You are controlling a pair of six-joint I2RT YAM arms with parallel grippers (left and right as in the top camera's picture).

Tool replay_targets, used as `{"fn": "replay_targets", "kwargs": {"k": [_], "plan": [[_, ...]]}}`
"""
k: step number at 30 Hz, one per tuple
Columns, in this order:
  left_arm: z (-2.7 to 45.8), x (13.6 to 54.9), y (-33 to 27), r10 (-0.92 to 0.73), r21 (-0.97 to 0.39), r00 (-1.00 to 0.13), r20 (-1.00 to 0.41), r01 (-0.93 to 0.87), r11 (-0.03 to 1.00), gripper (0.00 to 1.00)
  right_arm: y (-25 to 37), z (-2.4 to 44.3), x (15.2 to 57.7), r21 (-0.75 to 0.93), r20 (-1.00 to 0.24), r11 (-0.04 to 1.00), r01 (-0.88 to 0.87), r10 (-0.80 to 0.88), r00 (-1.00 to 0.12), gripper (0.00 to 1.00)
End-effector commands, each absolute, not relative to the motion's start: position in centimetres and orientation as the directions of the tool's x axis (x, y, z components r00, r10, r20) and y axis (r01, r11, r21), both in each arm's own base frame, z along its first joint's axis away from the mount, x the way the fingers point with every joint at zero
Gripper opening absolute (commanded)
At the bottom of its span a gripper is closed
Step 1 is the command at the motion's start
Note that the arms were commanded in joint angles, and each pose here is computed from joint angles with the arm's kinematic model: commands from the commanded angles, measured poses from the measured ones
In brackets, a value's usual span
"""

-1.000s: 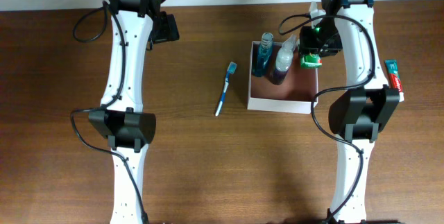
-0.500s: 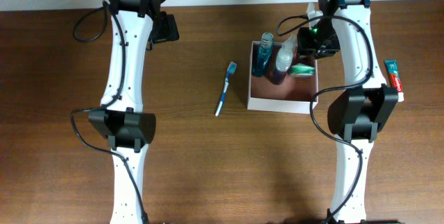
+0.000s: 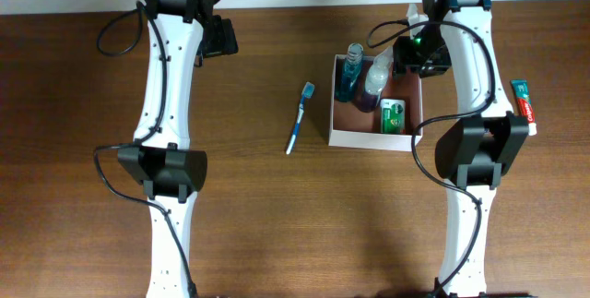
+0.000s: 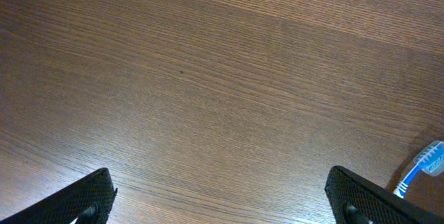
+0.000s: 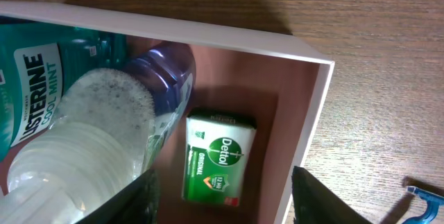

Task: Pack container
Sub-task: 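Lower the Dettol box into the pink box's front and release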

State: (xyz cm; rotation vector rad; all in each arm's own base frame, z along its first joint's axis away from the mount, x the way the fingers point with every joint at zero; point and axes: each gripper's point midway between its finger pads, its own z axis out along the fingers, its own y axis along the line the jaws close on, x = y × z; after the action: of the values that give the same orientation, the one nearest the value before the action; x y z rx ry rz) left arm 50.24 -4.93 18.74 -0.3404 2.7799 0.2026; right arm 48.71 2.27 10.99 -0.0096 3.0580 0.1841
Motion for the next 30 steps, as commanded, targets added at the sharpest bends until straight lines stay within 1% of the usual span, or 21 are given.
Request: {"fn": "replay_targets", "kwargs": {"k": [1,4,5,6,7,8,11,15,16,18,20,23,27,30], "plan": [[18.7,50.2,-4.7,-0.221,0.094,-0.915,-0.338,-0.267,0.959,0.99,-0.1,14.0,49.2,0.079,-0.152,0.997,0.025,0.037,-0.988,0.64],[18.7,50.2,-4.7,-0.221,0.094,-0.915,-0.338,-0.267,0.959,0.99,-2.4,16.1,49.1,0.066,-0.193,0.996,0.067,0.078,-0.978,0.73],[18.7,50.2,-4.7,-0.221,0.094,-0.915,-0.338,-0.267,0.959,0.99,-3.6,17.4,49.0,0.067,-0.217,0.994,0.089,0.102,-0.971,0.79],[18.7,50.2,-4.7,-0.221,0.094,-0.915,-0.338,-0.267,0.959,1.00,-4.4,18.2,48.8,0.067,-0.232,0.992,0.106,0.119,-0.965,0.87],[18.7,50.2,-4.7,-0.221,0.094,-0.915,-0.338,-0.267,0.959,0.99,-5.5,19.3,48.5,0.066,-0.248,0.990,0.128,0.141,-0.958,0.97],[18.7,50.2,-4.7,-0.221,0.094,-0.915,-0.338,-0.267,0.959,0.99,-6.7,20.2,48.3,0.066,-0.273,0.986,0.150,0.163,-0.948,0.99],[18.7,50.2,-4.7,-0.221,0.094,-0.915,-0.338,-0.267,0.959,0.99,-8.8,23.0,48.0,0.118,-0.345,0.975,0.188,0.218,-0.913,0.99],[18.7,50.2,-4.7,-0.221,0.094,-0.915,-0.338,-0.267,0.959,0.99,-11.9,25.8,46.5,0.155,-0.399,0.957,0.245,0.288,-0.871,0.99],[18.7,50.2,-4.7,-0.221,0.094,-0.915,-0.338,-0.267,0.959,0.99,-12.8,26.4,46.0,0.146,-0.412,0.958,0.248,0.287,-0.865,0.99],[18.7,50.2,-4.7,-0.221,0.094,-0.915,-0.338,-0.267,0.959,0.99,-14.7,27.6,44.9,0.100,-0.443,0.973,0.206,0.229,-0.867,0.99],[18.7,50.2,-4.7,-0.221,0.094,-0.915,-0.338,-0.267,0.959,0.99,-16.7,28.1,44.0,0.070,-0.454,0.970,0.234,0.240,-0.858,0.99],[18.7,50.2,-4.7,-0.221,0.094,-0.915,-0.338,-0.267,0.959,0.99,-19.7,27.8,42.7,0.042,-0.445,0.963,0.267,0.258,-0.858,0.99],[18.7,50.2,-4.7,-0.221,0.094,-0.915,-0.338,-0.267,0.959,0.99,-23.1,26.0,40.8,0.053,-0.390,0.938,0.343,0.336,-0.857,0.99],[18.7,50.2,-4.7,-0.221,0.094,-0.915,-0.338,-0.267,0.959,0.99,-24.8,25.7,39.7,0.054,-0.383,0.922,0.383,0.374,-0.845,0.99]]}}
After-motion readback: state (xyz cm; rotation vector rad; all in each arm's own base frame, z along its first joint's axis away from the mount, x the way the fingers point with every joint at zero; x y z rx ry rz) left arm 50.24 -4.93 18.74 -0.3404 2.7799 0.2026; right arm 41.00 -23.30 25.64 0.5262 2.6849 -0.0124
